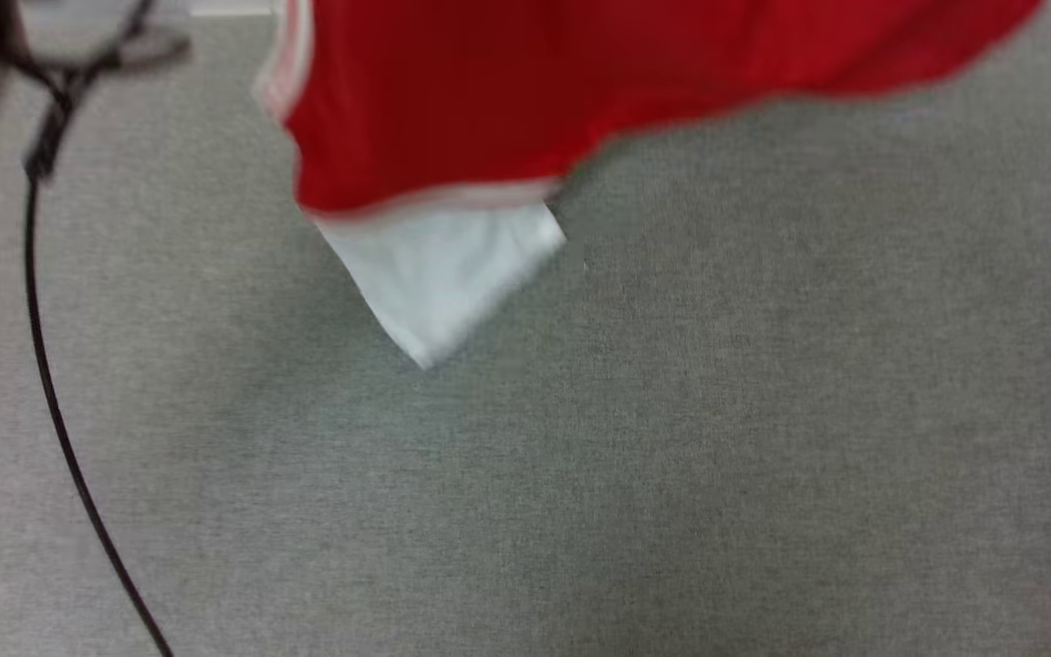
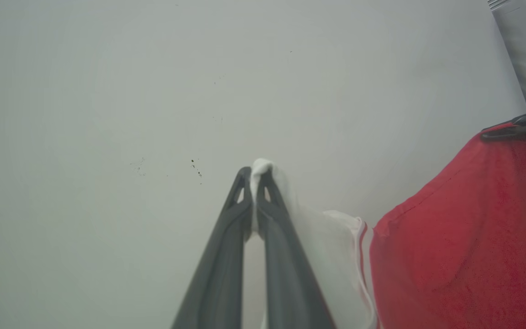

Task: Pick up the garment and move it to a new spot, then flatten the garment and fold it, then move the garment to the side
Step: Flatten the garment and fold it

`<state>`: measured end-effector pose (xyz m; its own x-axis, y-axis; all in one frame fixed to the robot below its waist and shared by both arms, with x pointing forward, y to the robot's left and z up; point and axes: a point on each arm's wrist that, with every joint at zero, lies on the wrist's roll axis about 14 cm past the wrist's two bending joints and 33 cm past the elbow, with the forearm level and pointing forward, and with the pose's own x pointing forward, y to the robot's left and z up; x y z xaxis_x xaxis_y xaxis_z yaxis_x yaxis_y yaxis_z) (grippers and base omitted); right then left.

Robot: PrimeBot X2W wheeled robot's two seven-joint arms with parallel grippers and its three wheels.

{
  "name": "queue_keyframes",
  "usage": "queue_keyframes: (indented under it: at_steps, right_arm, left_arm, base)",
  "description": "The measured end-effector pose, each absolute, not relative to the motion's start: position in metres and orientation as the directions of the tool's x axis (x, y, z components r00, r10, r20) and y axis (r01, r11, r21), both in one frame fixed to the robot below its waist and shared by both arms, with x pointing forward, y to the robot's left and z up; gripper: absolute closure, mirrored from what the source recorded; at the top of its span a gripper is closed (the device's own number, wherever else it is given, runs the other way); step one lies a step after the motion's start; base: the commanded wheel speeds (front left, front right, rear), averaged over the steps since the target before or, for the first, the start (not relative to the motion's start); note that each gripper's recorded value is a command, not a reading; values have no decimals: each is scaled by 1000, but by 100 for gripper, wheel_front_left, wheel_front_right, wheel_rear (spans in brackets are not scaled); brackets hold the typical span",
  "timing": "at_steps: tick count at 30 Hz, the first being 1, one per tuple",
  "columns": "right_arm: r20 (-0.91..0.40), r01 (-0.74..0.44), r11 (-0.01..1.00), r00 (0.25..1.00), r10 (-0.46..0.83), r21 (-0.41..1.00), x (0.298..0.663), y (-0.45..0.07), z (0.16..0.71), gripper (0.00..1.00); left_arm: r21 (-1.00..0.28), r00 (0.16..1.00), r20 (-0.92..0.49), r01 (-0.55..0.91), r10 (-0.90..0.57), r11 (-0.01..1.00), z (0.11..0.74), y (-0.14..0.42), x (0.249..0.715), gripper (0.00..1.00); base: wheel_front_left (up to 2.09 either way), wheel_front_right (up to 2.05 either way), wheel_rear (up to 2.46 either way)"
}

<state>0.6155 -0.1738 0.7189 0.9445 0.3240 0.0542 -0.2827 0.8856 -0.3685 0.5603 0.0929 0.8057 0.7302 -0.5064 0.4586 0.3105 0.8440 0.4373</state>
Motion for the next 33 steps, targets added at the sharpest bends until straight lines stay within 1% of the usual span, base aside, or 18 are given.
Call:
queue_keyframes:
  at_steps: [7,12,15,19,23,28,33]
  right_arm:
    - [141,-218,887,945,296,-407,648,-173,746,100]
    - [139,-208,885,948,288,-418,668,-171,740,100]
    - [105,-219,883,952,286,-416,682,-168,722,100]
    - [30,-238,873,961,276,-426,698,-169,685,100]
    - [-69,-292,855,954,292,-429,706,-162,634,100]
    - [-181,-372,830,928,325,-416,696,-154,576,100]
    - [-259,-450,815,890,375,-366,670,-144,535,100]
  left_arm:
    - [473,690,507,278,-517,836,846,82,598,100]
    - [485,707,483,275,-516,830,845,84,625,100]
    - [463,737,462,274,-493,843,832,94,646,100]
    - [417,788,415,280,-455,865,796,110,674,100]
    - [367,832,343,308,-435,878,742,121,694,100]
    - [294,866,243,363,-437,884,672,124,694,100]
    - [233,882,140,412,-449,881,610,126,673,100]
  base:
    - [0,0,0]
    - [0,0,0]
    - [0,0,0]
    - [0,0,0]
    - [0,0,0]
    - [0,0,0]
    - [0,0,0]
